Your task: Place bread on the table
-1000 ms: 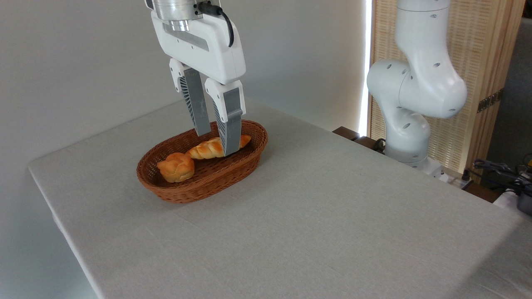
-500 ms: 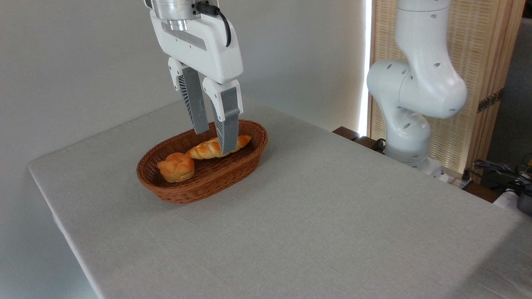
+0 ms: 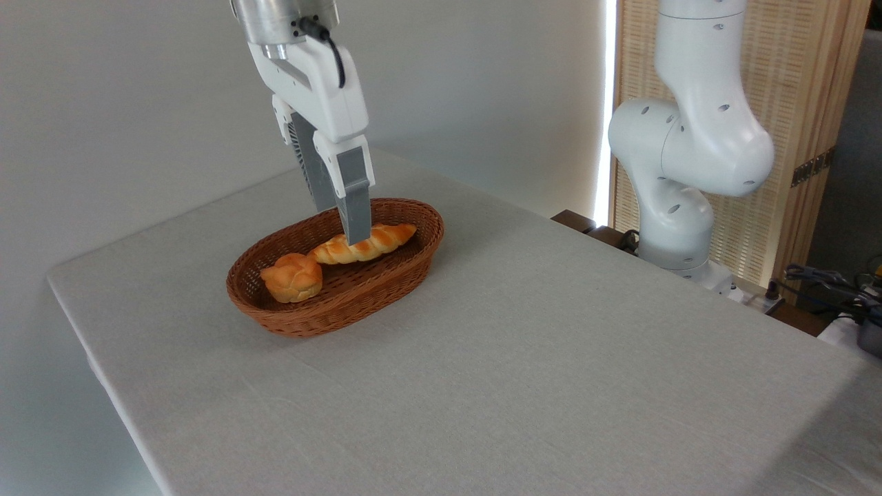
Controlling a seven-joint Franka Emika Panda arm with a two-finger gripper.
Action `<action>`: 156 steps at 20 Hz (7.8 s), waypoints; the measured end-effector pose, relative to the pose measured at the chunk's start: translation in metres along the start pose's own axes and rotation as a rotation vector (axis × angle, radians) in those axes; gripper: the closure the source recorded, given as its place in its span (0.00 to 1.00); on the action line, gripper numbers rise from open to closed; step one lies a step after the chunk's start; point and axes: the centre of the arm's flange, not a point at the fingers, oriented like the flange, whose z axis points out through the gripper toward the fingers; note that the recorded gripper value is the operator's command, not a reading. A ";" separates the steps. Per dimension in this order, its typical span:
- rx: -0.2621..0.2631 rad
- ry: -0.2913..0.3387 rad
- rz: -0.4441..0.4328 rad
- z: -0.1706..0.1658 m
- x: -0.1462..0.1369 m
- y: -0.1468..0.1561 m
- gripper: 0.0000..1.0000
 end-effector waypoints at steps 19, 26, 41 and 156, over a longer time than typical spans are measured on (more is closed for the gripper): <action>-0.122 -0.072 0.213 0.147 0.099 0.144 0.00; -0.142 -0.034 0.072 0.175 0.108 0.161 0.00; -0.141 -0.031 0.077 0.208 0.114 0.177 0.64; 0.038 0.014 -0.165 -0.009 -0.051 -0.051 0.00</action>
